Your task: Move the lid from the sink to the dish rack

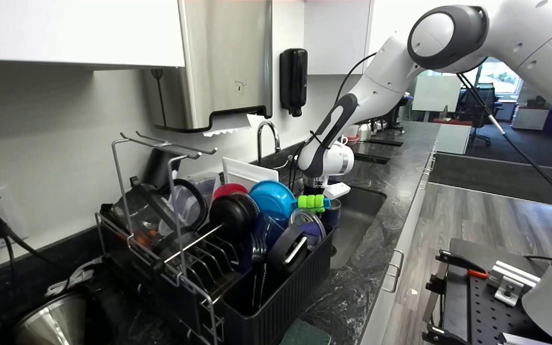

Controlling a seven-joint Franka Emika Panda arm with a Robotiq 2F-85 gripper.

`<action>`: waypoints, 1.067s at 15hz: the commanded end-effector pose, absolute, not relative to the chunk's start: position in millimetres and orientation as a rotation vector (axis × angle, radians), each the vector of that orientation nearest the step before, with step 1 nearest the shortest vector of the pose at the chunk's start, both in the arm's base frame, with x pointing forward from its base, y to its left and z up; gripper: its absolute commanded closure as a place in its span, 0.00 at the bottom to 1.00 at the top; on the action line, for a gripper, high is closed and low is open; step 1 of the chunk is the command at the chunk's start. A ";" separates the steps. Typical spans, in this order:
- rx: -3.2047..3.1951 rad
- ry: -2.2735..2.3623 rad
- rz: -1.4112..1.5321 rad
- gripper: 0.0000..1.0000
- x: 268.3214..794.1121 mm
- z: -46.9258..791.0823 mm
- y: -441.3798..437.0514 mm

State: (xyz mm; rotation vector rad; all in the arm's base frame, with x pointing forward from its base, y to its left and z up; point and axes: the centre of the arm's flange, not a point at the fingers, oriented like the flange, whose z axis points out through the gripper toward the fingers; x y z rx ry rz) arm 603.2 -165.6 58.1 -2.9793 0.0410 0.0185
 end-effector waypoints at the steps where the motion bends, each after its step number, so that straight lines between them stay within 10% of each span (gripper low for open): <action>1: -2.917 0.009 -0.013 0.00 614.3 46.0 -170.9; 16: -2.829 -0.034 0.013 0.00 626.6 53.9 -159.8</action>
